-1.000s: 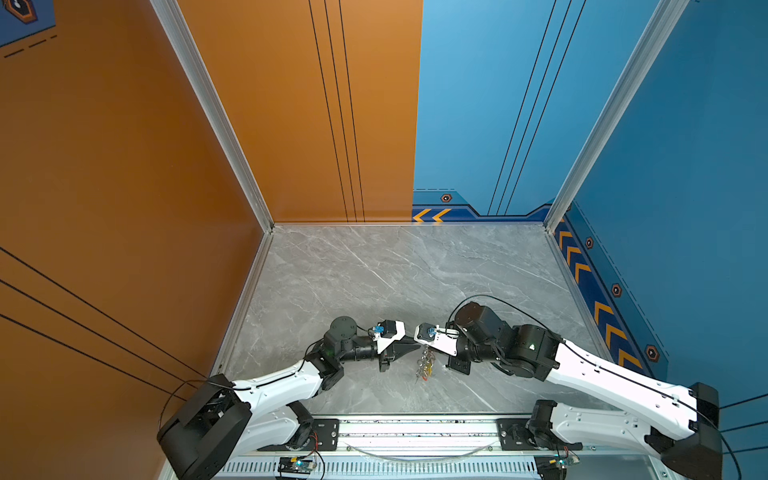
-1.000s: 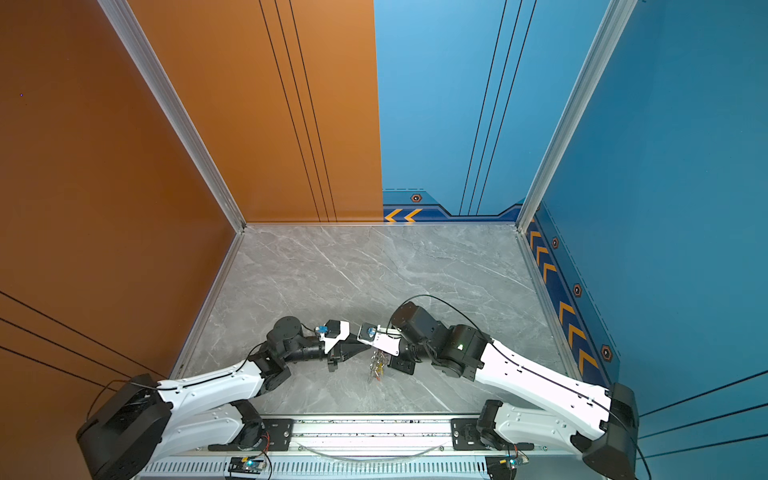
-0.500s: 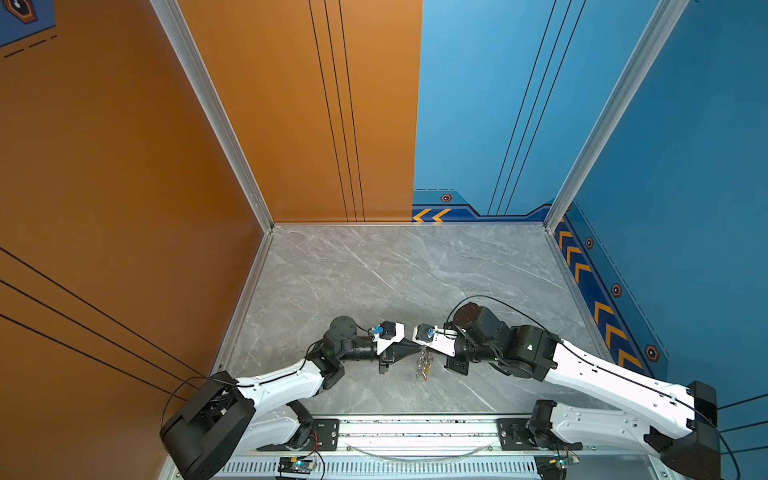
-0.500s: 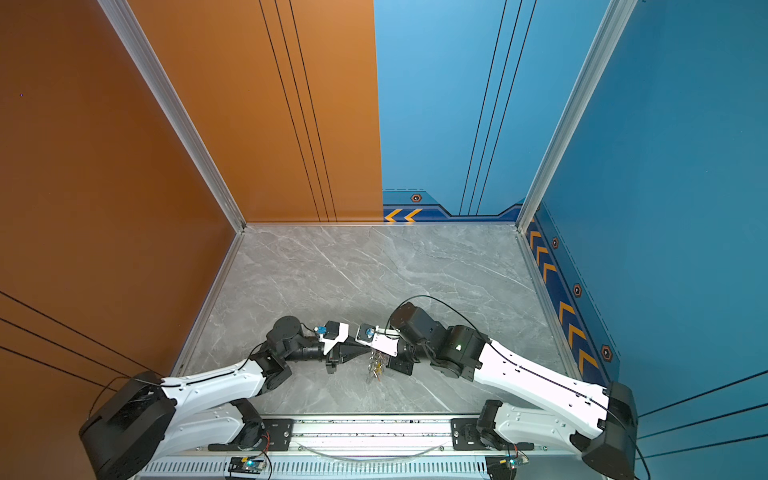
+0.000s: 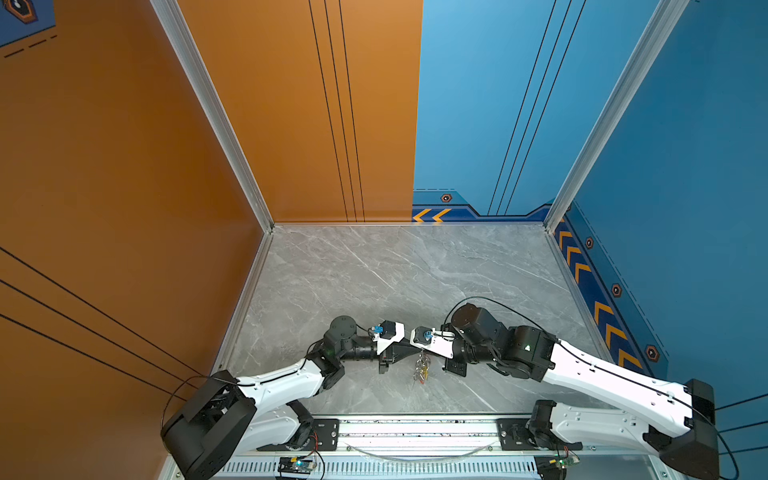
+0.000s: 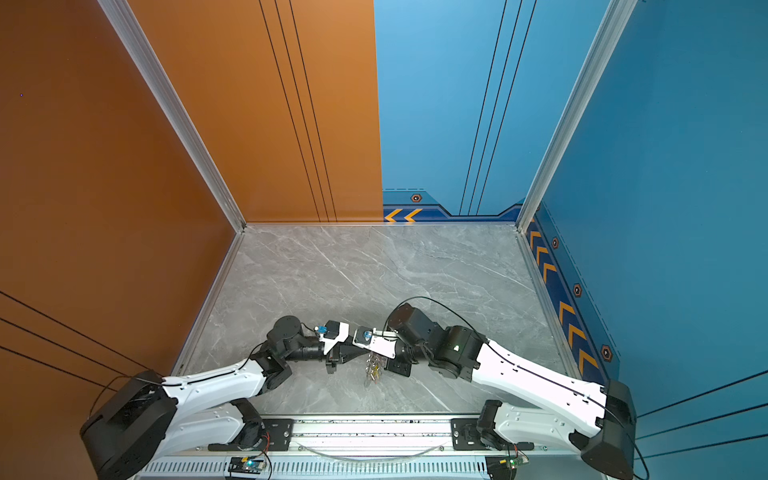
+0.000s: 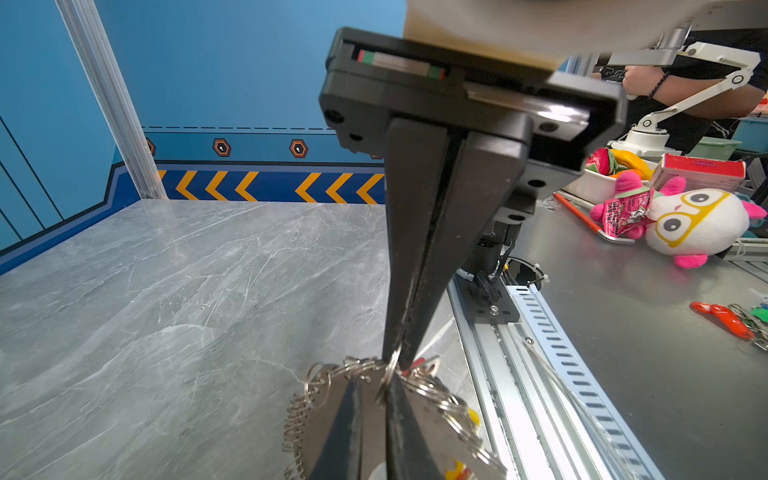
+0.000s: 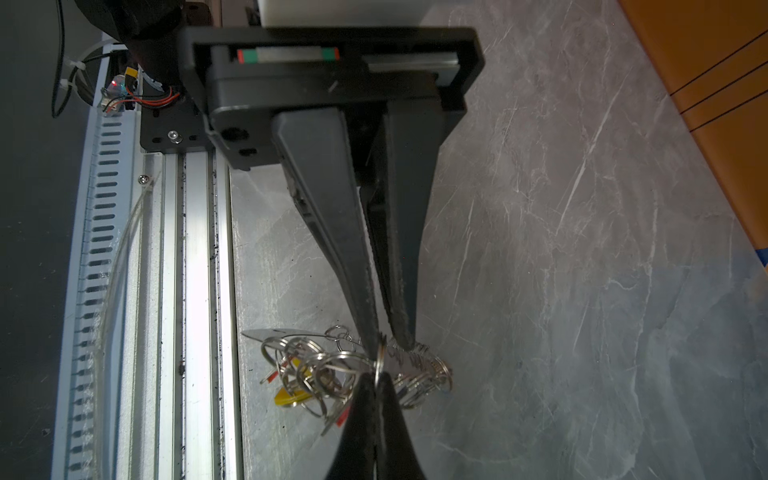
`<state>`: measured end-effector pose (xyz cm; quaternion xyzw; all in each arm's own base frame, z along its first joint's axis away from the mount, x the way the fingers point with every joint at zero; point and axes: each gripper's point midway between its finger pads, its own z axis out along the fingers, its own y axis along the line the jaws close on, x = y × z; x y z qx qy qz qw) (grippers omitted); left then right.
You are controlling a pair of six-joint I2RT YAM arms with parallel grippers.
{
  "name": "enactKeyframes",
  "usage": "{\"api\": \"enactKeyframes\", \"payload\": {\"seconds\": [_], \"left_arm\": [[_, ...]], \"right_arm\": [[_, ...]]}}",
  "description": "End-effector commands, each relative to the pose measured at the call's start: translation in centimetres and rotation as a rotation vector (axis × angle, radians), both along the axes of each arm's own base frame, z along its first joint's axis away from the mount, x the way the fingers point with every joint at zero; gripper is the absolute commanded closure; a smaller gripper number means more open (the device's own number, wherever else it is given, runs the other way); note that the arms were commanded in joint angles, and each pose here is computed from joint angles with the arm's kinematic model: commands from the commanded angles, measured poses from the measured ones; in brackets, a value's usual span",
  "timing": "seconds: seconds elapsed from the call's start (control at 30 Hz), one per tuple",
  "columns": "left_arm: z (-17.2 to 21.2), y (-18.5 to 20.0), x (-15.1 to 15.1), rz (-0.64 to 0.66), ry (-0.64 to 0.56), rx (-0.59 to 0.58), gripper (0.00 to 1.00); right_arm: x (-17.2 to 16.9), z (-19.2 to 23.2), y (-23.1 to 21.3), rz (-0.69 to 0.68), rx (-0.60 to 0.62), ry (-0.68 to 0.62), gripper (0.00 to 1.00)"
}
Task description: Put the keys on the keyring
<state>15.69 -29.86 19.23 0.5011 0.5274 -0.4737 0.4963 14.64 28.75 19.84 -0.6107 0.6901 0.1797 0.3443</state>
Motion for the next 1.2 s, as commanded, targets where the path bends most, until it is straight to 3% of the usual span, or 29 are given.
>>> {"api": "enactKeyframes", "payload": {"seconds": [0.0, 0.47, 0.8, 1.17], "left_arm": [[0.7, -0.1, 0.3, 0.016, -0.028, -0.018, 0.86], [1.0, -0.3, -0.1, -0.011, -0.017, -0.022, 1.0], [1.2, -0.4, 0.9, 0.048, 0.002, -0.034, 1.0], [2.1, 0.0, 2.1, 0.127, -0.007, -0.085, 1.0]], "right_arm": [[-0.2, 0.6, 0.7, 0.028, 0.039, -0.012, 1.0], [0.2, 0.3, 1.1, 0.016, 0.032, -0.011, 1.0], [2.0, 1.6, -0.4, -0.102, 0.074, -0.101, 0.77], [3.9, 1.2, -2.0, -0.254, 0.126, -0.122, 0.75]]}}
